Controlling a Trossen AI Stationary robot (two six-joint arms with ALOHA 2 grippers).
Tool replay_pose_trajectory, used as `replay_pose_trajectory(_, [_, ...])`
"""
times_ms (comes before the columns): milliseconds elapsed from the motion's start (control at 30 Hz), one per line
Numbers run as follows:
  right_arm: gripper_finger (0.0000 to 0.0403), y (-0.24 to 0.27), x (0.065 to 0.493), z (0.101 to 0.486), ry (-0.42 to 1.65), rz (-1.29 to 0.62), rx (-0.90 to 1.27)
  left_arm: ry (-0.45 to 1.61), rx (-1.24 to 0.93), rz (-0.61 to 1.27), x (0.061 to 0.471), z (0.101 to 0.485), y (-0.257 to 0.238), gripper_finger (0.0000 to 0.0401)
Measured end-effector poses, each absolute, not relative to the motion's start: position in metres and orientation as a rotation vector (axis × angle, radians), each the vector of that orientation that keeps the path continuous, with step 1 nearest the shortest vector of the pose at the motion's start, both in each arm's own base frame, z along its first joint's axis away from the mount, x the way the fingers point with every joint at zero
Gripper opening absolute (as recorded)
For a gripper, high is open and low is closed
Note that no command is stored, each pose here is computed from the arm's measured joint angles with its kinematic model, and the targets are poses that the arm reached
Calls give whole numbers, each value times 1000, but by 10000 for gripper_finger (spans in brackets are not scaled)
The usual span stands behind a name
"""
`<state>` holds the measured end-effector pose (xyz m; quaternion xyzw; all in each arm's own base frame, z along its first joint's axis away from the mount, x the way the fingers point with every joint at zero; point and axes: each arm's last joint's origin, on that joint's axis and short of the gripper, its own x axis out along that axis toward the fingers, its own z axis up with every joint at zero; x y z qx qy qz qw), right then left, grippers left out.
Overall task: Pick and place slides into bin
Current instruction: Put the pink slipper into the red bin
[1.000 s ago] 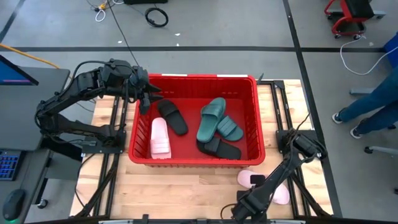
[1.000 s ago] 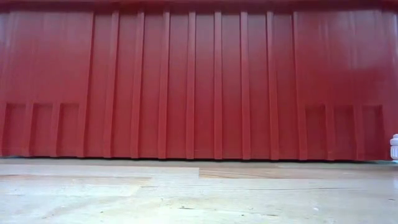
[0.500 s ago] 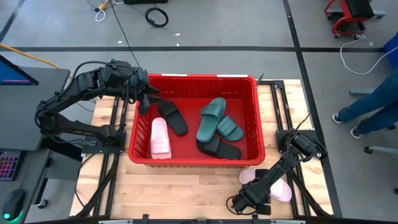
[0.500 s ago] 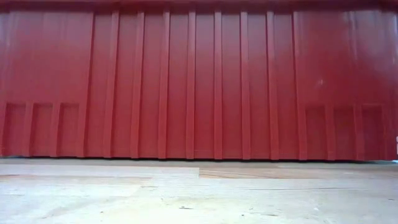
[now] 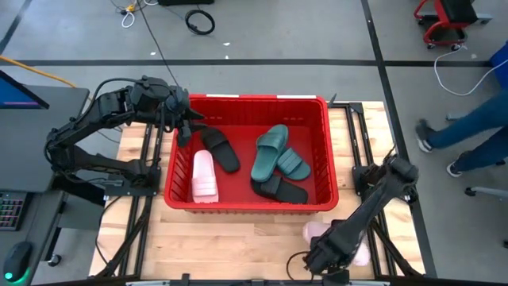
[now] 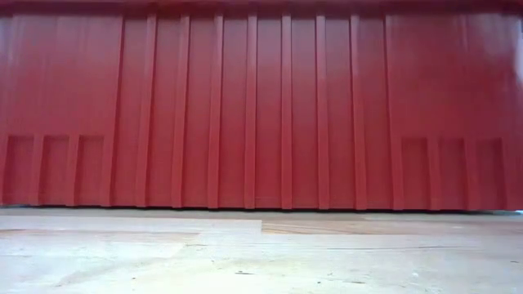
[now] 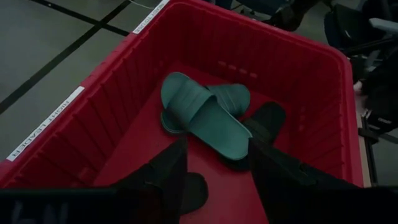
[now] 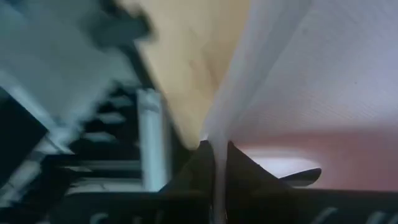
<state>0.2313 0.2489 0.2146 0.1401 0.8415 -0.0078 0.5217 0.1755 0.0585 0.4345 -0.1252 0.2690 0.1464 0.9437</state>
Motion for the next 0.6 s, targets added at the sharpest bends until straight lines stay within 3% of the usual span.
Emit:
replay_pose_trajectory(100, [12, 247, 234, 260, 1761, 27, 435, 549, -255, 299, 176, 434, 58, 173])
replay_pose_trajectory(267, [16, 239, 231, 339, 1115, 100, 443, 548, -255, 299, 176, 435, 59, 175])
replay_pose_trajectory(433, [13, 222, 222, 391, 723, 123, 143, 548, -254, 298, 176, 434, 58, 178])
replay_pose_trajectory(600, [12, 193, 235, 418, 466, -192, -217, 544, -254, 298, 176, 435, 59, 173])
